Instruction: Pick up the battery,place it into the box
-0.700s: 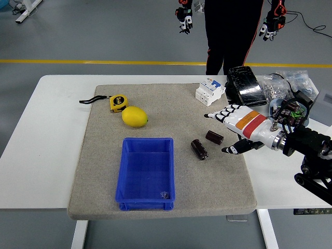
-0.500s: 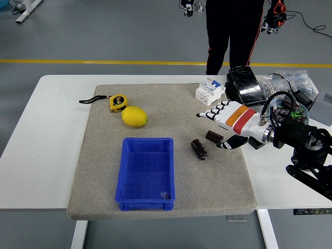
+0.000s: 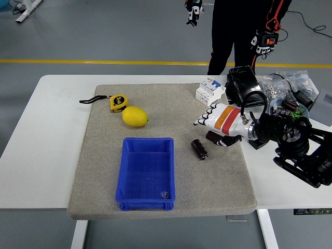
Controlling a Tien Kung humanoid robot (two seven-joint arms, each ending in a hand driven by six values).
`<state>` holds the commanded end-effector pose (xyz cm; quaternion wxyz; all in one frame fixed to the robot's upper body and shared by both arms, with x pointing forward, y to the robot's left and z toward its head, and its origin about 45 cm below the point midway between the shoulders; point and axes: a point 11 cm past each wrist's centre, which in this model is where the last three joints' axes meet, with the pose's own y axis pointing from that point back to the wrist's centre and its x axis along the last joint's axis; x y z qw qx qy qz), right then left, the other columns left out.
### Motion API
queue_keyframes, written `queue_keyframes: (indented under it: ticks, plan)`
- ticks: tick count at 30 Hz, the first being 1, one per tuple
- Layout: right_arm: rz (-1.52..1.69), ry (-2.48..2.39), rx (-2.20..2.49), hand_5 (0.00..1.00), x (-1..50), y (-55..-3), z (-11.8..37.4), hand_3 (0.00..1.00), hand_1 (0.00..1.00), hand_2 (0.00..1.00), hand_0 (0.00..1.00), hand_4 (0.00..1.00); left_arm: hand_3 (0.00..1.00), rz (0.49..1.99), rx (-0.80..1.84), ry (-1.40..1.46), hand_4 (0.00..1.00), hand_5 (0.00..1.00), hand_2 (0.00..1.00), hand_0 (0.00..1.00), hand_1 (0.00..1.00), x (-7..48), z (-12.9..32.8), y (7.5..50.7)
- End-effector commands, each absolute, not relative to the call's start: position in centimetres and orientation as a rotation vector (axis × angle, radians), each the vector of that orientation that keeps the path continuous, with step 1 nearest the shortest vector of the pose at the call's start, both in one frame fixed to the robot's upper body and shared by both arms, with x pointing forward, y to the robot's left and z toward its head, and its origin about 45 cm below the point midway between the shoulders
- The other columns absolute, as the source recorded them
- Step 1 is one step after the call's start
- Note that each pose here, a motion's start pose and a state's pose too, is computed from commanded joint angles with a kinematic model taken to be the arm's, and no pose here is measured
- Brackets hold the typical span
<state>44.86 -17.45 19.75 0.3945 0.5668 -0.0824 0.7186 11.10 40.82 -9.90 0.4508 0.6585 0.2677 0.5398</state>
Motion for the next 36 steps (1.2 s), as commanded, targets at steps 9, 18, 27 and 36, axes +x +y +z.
queue_keyframes:
  ticks: [9,18,27,36]
  plan:
    - [1.806,-0.128,1.388,0.274,45.0,-18.9,19.1,0.846,0.734,0.791,0.781,0.757,0.583,1.339,1.627,0.657,0.632,0.597,0.622,0.559,0.568,11.3,-9.8,40.9]
    - [1.823,-0.093,1.353,0.263,45.4,-19.4,19.2,0.843,0.731,0.788,0.781,0.726,0.583,1.328,1.624,0.653,0.632,0.597,0.626,0.561,0.577,11.7,-9.8,40.7]
    - [1.799,-0.09,1.339,0.267,45.8,-20.3,18.7,0.837,0.73,0.788,0.782,0.714,0.583,1.325,1.62,0.651,0.632,0.598,0.624,0.561,0.585,11.8,-9.8,40.5]
    - [1.793,-0.09,1.346,0.275,45.7,-19.6,18.3,0.838,0.73,0.791,0.786,0.704,0.583,1.315,1.624,0.651,0.632,0.599,0.623,0.562,0.593,11.6,-9.9,40.4]
